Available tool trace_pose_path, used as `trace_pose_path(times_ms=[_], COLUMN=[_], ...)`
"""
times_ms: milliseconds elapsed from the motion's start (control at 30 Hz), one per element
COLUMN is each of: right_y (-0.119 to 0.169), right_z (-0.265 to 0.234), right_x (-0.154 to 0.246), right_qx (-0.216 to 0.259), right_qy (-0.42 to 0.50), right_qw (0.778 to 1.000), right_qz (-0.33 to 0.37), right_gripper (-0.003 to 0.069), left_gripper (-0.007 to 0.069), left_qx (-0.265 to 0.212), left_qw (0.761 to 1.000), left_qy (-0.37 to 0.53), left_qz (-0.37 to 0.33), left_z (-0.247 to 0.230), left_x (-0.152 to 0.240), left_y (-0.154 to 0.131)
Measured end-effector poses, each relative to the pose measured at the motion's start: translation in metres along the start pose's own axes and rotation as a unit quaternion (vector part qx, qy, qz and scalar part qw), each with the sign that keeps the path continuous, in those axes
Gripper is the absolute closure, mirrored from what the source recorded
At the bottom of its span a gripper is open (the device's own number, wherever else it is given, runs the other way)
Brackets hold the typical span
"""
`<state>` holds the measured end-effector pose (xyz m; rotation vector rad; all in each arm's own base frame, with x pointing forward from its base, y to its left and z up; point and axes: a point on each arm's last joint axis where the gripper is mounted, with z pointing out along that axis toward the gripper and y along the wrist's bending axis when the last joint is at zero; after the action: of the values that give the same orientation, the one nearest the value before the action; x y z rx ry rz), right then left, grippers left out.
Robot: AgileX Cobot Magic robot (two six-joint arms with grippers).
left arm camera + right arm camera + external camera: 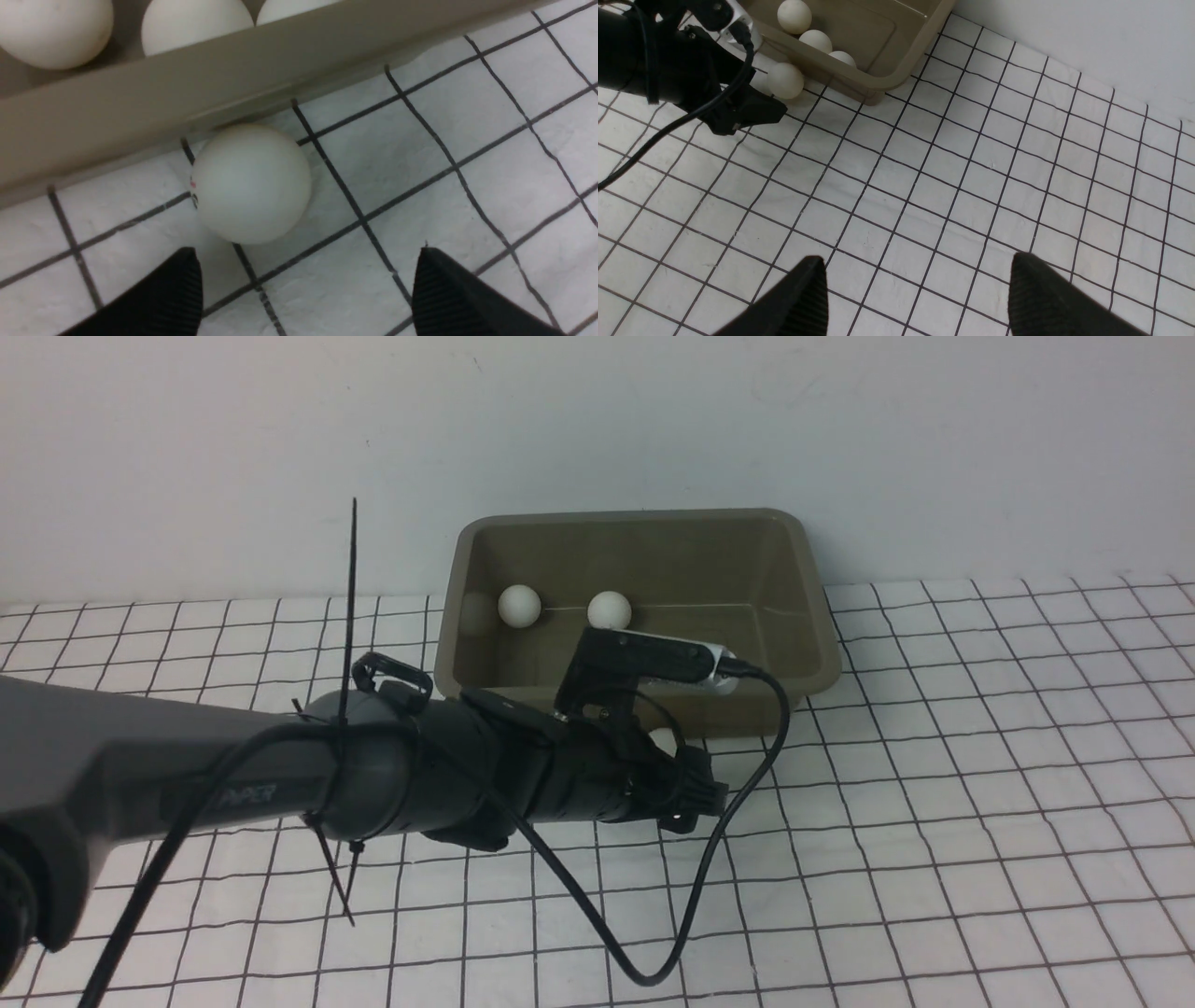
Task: Put the table tennis balls into the box on the white checkered tablecloth.
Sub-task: 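Reach for and grasp a ping pong ball on the table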
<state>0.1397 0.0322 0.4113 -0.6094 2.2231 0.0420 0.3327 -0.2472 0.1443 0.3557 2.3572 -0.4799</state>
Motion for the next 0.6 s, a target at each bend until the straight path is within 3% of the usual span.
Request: trace_pose_path(times_ms=[600], right_y=[0.000], right_z=[0.000], right_x=[0.000], right_qx=[0.000], right_qy=[0.000], right_qw=[1.000], right_qz=[0.000], right_gripper=[0.0186], left_gripper=[0.0081], left_qx=[-0.014], left_qw=[1.000], left_qy=[-0.011], left_qz=[0.000], left_z=[0.015], left_x=[-0.008], left_y=[0.000])
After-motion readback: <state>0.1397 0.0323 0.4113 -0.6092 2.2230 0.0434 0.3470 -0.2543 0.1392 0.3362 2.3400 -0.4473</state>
